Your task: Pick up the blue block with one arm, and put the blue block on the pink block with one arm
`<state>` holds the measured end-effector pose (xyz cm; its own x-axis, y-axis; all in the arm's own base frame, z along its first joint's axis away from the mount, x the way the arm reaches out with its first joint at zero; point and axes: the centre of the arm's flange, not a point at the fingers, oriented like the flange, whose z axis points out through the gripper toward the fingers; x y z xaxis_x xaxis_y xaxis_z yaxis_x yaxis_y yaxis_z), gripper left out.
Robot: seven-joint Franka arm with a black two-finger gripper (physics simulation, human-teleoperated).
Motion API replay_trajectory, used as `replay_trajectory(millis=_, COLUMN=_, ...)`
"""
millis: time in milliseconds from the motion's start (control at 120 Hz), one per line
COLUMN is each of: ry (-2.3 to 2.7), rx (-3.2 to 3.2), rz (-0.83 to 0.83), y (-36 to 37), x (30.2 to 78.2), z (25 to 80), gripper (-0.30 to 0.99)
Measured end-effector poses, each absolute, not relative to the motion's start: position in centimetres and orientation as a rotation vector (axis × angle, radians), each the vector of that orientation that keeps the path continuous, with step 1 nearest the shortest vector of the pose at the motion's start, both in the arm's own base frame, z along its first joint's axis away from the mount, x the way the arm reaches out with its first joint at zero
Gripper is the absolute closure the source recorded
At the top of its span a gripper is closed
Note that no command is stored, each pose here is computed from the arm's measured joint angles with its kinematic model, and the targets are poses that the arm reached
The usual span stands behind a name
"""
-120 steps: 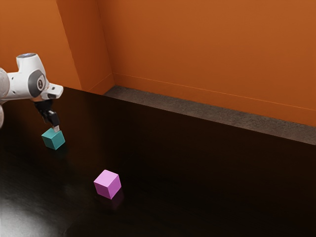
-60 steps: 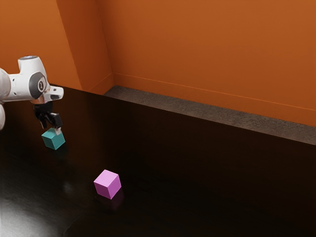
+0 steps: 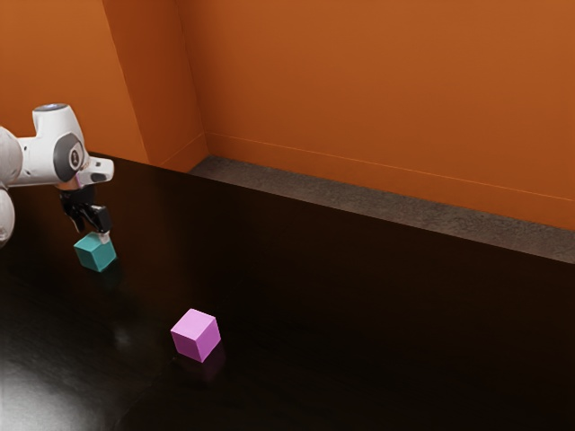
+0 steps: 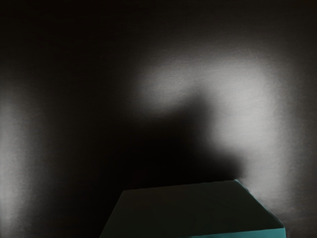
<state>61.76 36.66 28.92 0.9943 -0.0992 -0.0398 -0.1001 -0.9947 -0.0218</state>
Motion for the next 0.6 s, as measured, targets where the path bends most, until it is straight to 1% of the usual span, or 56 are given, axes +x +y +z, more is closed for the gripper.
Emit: replay_trajectory(millis=600, ry=0.235, rx=-3.144, rz=0.098, y=36.4, x=61.5, z=27.3, gripper=0.0)
